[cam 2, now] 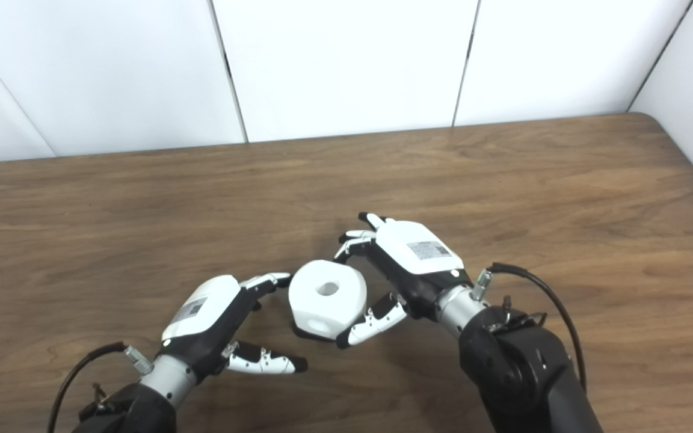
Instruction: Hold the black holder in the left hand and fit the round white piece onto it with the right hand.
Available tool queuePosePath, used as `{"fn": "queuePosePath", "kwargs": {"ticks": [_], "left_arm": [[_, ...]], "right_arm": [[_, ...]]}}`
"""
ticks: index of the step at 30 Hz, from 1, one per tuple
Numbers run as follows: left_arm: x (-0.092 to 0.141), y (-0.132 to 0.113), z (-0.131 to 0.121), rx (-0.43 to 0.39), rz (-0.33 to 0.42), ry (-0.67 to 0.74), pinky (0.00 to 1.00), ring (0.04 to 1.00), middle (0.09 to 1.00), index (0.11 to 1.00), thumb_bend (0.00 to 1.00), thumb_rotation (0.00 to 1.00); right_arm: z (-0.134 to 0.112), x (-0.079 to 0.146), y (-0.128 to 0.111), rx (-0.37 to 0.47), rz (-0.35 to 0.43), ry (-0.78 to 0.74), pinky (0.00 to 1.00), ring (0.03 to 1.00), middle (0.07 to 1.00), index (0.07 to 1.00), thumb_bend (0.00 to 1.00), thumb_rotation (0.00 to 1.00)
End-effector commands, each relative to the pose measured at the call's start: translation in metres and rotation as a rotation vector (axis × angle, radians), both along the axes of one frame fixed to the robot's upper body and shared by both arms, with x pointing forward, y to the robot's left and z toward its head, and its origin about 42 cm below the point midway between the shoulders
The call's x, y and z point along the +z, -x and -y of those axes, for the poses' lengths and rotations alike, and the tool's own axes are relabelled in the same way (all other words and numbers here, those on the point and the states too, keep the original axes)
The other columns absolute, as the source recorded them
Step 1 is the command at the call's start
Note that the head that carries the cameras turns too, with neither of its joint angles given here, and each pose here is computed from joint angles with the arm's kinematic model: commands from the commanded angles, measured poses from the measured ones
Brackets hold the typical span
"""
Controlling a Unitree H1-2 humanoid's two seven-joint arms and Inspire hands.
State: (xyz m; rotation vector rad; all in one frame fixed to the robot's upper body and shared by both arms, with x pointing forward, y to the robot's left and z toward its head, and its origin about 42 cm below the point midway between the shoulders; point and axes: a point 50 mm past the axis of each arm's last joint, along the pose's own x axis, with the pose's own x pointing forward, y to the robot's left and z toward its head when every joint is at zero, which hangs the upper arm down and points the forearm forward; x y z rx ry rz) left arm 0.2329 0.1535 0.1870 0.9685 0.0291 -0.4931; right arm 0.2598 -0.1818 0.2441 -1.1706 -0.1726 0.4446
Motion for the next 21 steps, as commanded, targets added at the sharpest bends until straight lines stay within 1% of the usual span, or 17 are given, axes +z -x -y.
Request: {"fn": "queuePosePath", "kwargs": {"ticks": [1,4,7,15,21], "left_arm": [[-0.018,-0.002,-0.001,-0.009,-0.086,-0.035,0.73,0.863,0.865,0.838,0.87,0.21],[-0.021,-0.004,0.001,-0.017,-0.076,-0.041,0.72,0.856,0.859,0.834,0.89,0.21],[-0.020,-0.006,0.002,-0.018,-0.071,-0.040,0.73,0.857,0.863,0.838,0.89,0.21],[-0.024,-0.008,0.004,-0.021,-0.068,-0.039,0.74,0.862,0.864,0.839,0.89,0.21],[-0.019,-0.009,0.004,-0.018,-0.051,-0.024,0.73,0.858,0.865,0.836,0.90,0.22]], "right_arm": [[-0.003,0.024,0.001,0.020,0.099,-0.008,1.00,1.000,0.859,0.679,0.96,0.38],[-0.002,0.033,0.003,0.027,0.116,-0.003,1.00,1.000,0.866,0.690,0.96,0.39],[0.000,0.039,0.003,0.024,0.122,0.005,1.00,1.000,0.872,0.698,0.95,0.42],[0.002,0.041,0.001,0.006,0.120,0.020,1.00,1.000,0.868,0.695,0.97,0.42],[0.002,0.046,-0.001,0.007,0.122,0.028,1.00,1.000,0.870,0.700,0.98,0.44]]}}
